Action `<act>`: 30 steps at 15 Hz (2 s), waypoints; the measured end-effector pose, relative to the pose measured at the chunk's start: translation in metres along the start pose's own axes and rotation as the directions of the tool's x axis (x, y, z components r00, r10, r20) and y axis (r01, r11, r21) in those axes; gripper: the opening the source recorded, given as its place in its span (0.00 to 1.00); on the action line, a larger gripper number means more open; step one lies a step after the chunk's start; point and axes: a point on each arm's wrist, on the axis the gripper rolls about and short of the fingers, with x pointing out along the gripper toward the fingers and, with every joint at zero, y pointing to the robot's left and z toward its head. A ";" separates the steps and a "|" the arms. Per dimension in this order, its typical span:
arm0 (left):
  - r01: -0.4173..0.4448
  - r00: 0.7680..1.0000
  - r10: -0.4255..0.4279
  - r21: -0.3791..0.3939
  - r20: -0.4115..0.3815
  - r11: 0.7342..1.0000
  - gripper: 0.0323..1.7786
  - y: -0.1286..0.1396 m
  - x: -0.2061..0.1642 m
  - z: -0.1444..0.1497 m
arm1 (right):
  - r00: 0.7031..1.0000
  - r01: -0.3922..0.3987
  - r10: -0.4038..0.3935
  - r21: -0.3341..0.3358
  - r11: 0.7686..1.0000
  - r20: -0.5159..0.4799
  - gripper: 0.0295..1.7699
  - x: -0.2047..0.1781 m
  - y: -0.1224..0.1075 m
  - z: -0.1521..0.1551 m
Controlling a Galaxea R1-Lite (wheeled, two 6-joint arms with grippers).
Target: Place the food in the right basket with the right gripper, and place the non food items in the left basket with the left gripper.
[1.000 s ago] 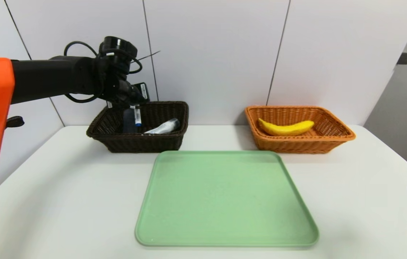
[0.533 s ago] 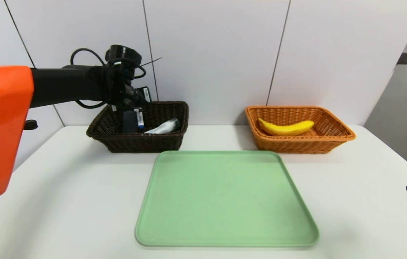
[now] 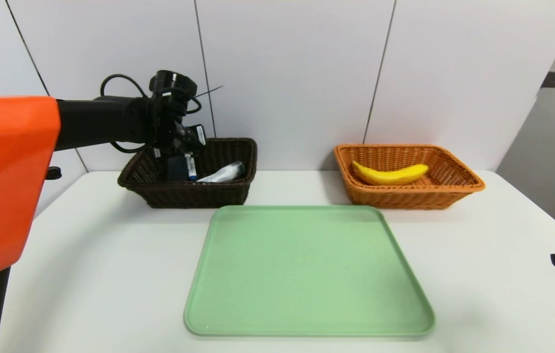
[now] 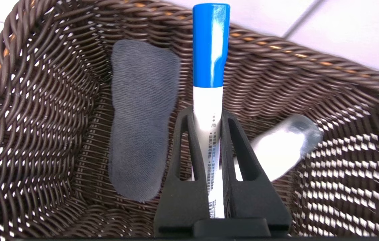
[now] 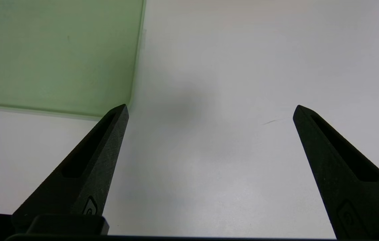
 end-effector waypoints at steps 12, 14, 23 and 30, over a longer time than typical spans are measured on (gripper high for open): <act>-0.026 0.999 0.027 0.012 -0.032 1.000 0.30 0.004 0.018 -0.011 | 1.000 0.001 -0.001 0.000 1.000 -0.002 0.96 0.000 0.000 0.000; -0.027 0.999 0.028 0.013 -0.033 1.000 0.45 0.004 0.019 -0.012 | 1.000 0.002 -0.002 0.000 1.000 -0.003 0.96 0.000 0.000 -0.001; -0.022 0.995 0.017 0.049 0.097 0.999 0.80 0.004 -0.028 0.024 | 1.000 0.001 -0.001 0.003 1.000 0.009 0.96 -0.002 0.000 0.001; 0.050 0.988 -0.082 0.234 0.130 0.971 0.89 0.030 -0.161 0.068 | 0.997 -0.004 0.003 0.009 1.000 0.079 0.96 -0.016 -0.001 0.015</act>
